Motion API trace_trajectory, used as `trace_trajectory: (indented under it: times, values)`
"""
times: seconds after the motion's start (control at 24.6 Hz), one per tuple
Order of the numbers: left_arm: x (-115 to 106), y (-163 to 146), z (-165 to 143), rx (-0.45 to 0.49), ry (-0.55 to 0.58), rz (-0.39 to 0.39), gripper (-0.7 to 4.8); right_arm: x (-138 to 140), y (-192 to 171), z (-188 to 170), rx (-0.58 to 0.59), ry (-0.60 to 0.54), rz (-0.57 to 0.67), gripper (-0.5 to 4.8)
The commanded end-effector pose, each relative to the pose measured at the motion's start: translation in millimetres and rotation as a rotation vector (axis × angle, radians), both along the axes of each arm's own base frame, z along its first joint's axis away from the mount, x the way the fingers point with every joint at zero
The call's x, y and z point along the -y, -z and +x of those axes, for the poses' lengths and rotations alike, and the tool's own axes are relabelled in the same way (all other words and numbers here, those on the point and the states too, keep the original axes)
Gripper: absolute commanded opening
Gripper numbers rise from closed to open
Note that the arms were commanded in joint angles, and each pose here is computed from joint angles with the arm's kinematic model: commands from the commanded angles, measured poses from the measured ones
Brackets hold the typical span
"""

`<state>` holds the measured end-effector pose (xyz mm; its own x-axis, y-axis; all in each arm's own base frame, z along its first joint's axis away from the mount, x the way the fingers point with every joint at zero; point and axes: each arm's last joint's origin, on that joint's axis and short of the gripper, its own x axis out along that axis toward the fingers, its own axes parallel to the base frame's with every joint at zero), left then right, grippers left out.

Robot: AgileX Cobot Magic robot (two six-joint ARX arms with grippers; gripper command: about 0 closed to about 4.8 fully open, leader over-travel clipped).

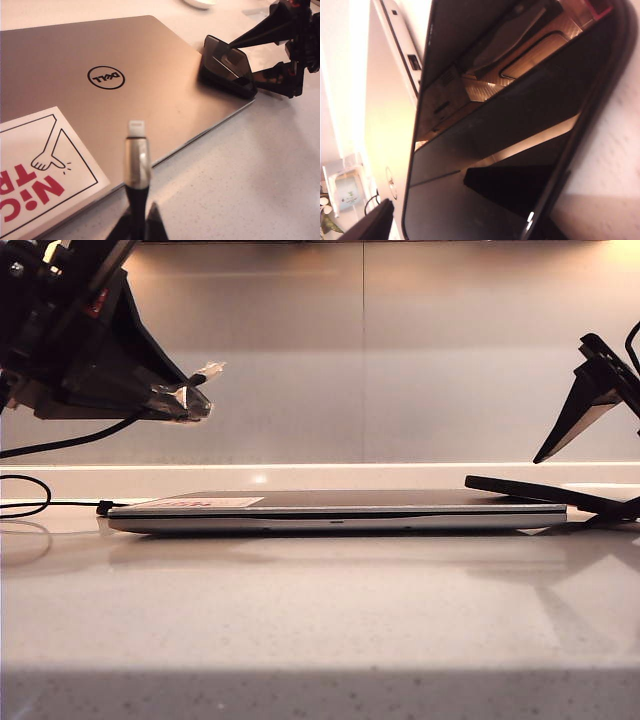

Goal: Pick up the charging cable and the phone, plug the charging cable into the charging port on the phone, and finally place them back on the table.

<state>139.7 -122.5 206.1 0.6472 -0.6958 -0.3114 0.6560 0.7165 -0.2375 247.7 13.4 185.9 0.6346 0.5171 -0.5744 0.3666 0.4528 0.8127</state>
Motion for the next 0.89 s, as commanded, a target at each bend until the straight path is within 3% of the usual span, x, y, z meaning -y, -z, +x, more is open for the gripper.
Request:
trace_trajectory:
  times: [0.04, 0.24, 0.37, 0.45, 0.57, 0.69, 0.77, 0.89]
  values:
    - [0.7, -4.0, 0.5, 0.019, 0.003, -0.02, -0.06, 0.7, 6.8, 0.5, -0.044, 0.046, -0.029, 3.63]
    - [0.7, -3.9, 0.5, 0.018, 0.003, -0.02, -0.06, 0.8, 9.2, 1.7, -0.051, 0.049, -0.032, 3.55]
    - [0.7, -4.0, 0.5, 0.019, 0.003, -0.02, -0.06, 0.9, 9.7, 1.7, -0.054, 0.049, -0.032, 2.7]
    - [0.7, -4.0, 0.5, 0.019, 0.003, -0.02, -0.06, 0.9, 9.7, 1.7, -0.055, 0.049, -0.032, 2.52]
    - [0.7, -4.0, 0.5, 0.019, 0.003, -0.02, -0.07, 0.9, 9.8, 1.7, -0.055, 0.049, -0.033, 1.62]
    - [0.7, -4.0, 0.5, 0.018, 0.003, -0.02, -0.06, 1.0, 9.8, 1.8, -0.053, 0.052, -0.037, 0.38]
    - [0.7, -3.8, 0.4, 0.018, 0.003, -0.019, -0.06, 1.3, 9.9, 2.0, -0.05, 0.058, -0.051, -0.06]
    - [0.7, -4.0, 0.5, 0.018, 0.003, -0.02, -0.06, 1.3, 8.8, 2.9, -0.019, 0.038, -0.072, -0.06]
